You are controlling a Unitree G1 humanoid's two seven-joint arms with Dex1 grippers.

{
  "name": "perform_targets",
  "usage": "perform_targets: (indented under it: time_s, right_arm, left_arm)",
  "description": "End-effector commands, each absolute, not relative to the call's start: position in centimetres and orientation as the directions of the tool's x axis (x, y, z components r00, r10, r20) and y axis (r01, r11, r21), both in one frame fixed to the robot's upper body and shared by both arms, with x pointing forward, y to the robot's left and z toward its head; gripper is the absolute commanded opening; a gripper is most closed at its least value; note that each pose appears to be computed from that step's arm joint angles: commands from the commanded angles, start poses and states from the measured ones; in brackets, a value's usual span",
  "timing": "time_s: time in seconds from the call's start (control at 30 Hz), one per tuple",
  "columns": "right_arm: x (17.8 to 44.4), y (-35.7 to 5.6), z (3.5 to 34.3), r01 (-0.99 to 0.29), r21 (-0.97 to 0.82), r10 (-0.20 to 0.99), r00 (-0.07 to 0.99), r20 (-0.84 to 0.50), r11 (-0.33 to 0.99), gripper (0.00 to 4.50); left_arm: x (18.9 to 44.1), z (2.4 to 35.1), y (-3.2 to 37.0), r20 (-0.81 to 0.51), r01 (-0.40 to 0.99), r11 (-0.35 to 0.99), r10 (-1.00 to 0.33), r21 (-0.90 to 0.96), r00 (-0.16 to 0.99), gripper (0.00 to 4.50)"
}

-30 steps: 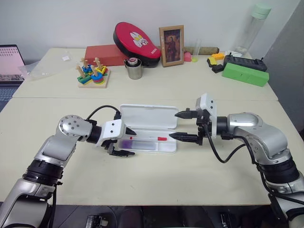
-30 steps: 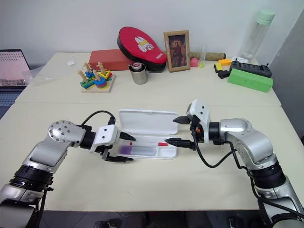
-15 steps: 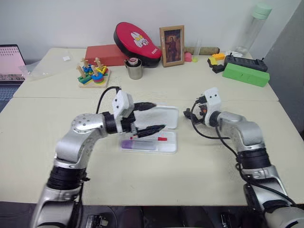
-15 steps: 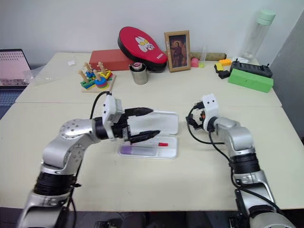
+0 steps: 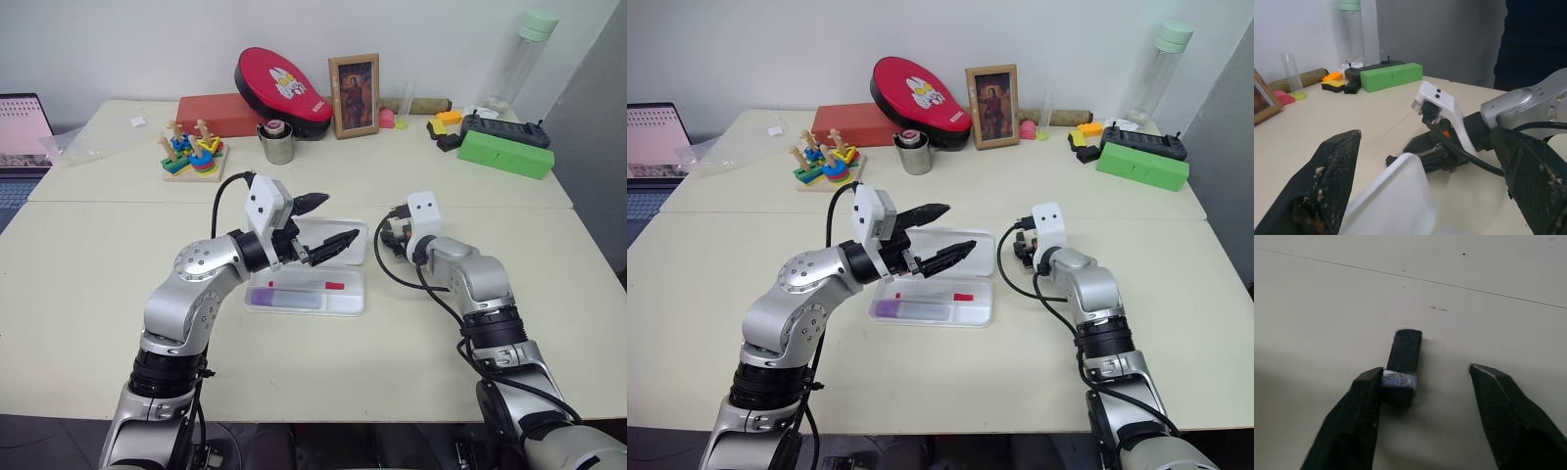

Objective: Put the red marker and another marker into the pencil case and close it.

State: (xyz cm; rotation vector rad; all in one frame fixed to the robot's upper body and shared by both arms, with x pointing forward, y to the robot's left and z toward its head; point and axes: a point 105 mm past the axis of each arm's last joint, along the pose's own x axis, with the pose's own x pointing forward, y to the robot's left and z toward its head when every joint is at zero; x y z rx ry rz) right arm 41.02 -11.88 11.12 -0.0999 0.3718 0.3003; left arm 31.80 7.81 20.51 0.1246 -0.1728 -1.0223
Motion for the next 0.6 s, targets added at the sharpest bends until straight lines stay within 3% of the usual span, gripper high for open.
perform_targets:
  time_s: [0.03, 0.17, 0.27, 0.43, 0.5, 0.6]
  right_arm:
    - [41.2, -12.2, 11.7, -0.297, -0.053, 0.259, 0.896, -0.36, 0.953, 1.87]
    - [41.2, -12.4, 11.9, -0.29, -0.055, 0.254, 0.902, -0.348, 0.955, 0.98]
    - [41.5, -12.4, 13.4, -0.294, -0.028, 0.276, 0.923, -0.268, 0.956, 0.31]
    - [40.9, -12.1, 19.2, -0.448, -0.07, 0.448, 0.894, -0.017, 0.891, 0.29]
    - [38.7, -11.1, 22.2, -0.632, -0.046, 0.633, 0.77, 0.081, 0.774, 0.29]
    - [34.1, -9.1, 22.3, -0.848, -0.094, 0.853, 0.52, 0.036, 0.521, 0.29]
  left_arm:
    - [31.8, 21.4, 7.6, 0.104, 0.83, 0.51, -0.86, 0.229, 0.5, 4.5]
    - [31.9, 21.2, 7.4, 0.095, 0.831, 0.505, -0.862, 0.234, 0.497, 4.5]
    - [32.0, 21.2, 7.2, 0.099, 0.832, 0.502, -0.864, 0.235, 0.494, 4.5]
    - [30.9, 21.5, 7.5, 0.073, 0.857, 0.446, -0.894, 0.257, 0.443, 4.5]
    - [29.3, 21.1, 8.2, -0.005, 0.888, 0.358, -0.927, 0.289, 0.376, 4.5]
    - [27.9, 20.4, 9.3, -0.105, 0.906, 0.275, -0.941, 0.321, 0.323, 4.5]
